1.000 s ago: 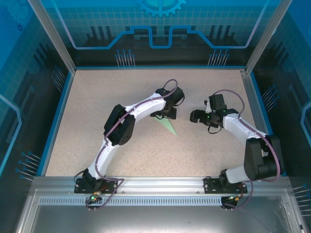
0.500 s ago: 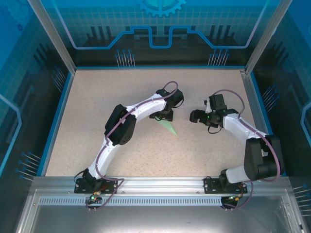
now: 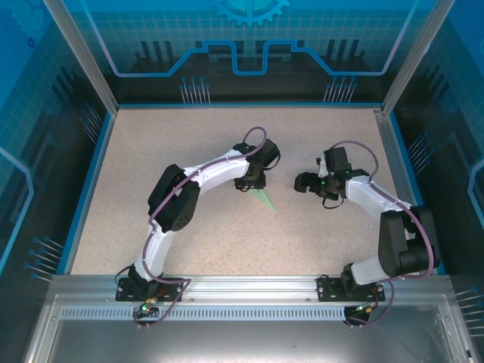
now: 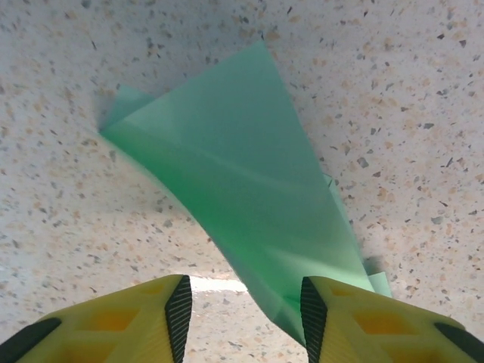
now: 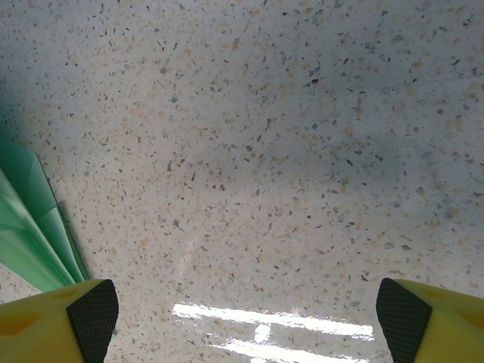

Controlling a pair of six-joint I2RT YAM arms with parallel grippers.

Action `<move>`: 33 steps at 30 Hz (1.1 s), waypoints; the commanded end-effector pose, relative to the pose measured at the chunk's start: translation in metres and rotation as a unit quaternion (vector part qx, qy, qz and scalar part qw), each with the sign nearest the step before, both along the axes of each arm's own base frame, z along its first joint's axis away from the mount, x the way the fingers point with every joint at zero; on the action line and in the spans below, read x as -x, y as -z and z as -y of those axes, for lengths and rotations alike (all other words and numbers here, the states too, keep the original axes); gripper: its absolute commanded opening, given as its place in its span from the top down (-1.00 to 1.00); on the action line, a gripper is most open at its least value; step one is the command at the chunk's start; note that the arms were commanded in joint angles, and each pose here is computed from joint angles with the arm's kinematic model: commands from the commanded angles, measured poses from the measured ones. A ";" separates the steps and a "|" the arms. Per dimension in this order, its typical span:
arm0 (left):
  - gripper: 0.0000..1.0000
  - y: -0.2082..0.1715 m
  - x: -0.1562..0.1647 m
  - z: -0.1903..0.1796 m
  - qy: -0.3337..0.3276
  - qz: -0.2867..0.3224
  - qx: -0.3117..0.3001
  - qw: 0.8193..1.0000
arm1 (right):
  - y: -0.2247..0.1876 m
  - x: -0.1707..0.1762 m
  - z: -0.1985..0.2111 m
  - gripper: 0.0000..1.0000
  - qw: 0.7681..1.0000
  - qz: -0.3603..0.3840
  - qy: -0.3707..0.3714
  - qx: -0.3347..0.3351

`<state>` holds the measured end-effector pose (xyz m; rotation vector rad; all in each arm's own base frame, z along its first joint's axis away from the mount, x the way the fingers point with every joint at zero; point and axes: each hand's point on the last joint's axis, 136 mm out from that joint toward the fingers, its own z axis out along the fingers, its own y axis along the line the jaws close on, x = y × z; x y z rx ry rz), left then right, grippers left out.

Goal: Fold a paper plane with a square sheet of paper (pick it up from the middle)
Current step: Turn over a paper plane at the center of the table.

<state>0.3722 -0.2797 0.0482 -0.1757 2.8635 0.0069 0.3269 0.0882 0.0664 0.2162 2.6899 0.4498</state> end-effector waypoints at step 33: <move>1.00 -0.102 0.003 0.011 0.034 0.095 0.121 0.988 | -0.012 -0.014 -0.004 -0.70 0.999 0.018 0.017 -0.037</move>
